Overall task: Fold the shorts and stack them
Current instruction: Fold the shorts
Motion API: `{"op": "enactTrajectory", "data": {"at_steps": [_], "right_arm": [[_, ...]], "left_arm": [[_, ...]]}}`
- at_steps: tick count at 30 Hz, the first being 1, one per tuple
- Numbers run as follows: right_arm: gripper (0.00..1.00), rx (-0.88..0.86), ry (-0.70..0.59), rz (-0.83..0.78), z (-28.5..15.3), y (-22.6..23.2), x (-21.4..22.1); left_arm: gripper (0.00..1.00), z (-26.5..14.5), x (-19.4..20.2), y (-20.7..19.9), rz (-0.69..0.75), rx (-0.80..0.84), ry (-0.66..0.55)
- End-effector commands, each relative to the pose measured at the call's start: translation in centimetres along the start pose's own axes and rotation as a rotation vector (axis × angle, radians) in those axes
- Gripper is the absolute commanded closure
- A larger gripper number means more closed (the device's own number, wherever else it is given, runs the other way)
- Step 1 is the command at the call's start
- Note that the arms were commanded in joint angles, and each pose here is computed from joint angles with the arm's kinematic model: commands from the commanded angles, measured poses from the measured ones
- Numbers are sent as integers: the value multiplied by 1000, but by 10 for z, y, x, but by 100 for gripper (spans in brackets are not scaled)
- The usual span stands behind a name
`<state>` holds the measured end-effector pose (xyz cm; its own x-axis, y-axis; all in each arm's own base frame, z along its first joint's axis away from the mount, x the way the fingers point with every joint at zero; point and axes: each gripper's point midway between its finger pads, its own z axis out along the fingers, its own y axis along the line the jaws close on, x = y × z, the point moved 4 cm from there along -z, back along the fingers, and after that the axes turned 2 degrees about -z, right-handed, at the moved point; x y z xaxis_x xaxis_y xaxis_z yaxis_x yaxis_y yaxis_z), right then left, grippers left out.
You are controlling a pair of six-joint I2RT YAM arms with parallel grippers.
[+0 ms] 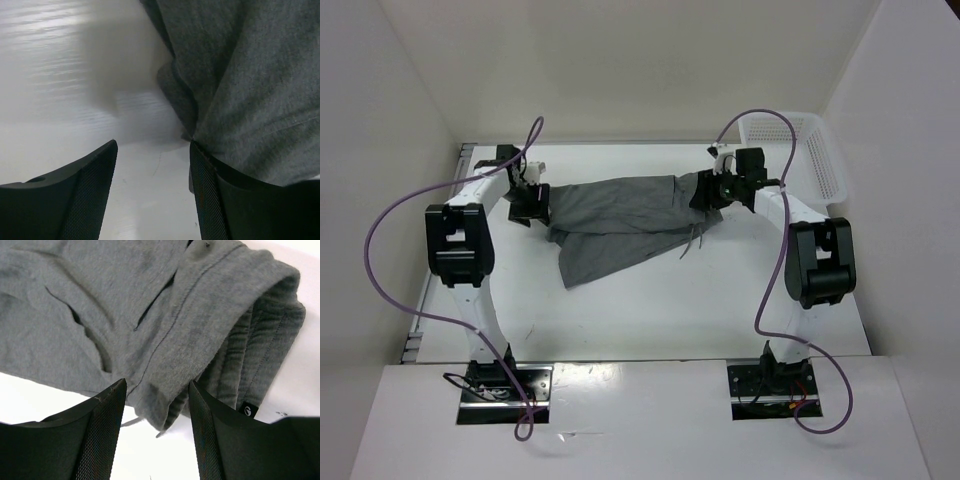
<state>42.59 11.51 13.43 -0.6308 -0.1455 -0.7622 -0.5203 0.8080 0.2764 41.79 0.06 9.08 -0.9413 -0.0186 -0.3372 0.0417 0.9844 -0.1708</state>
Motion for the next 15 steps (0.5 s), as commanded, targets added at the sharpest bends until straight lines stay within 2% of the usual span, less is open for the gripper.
{"op": "enactTrajectory", "data": {"at_steps": [1, 7, 12, 15], "right_arm": [[42, 24, -76, -25, 4, -9, -28], [44, 24, -75, -15, 6, -10, -29], [45, 33, -65, -21, 8, -12, -22], [46, 32, -57, -17, 9, -12, -18]], "left_arm": [[33, -5, -12, -26, 11, 173, -9], [33, 9, 2, -30, -8, 223, 52], [34, 11, 0, -34, -11, 261, 56], [40, 13, 0, -39, -6, 276, 67]]}}
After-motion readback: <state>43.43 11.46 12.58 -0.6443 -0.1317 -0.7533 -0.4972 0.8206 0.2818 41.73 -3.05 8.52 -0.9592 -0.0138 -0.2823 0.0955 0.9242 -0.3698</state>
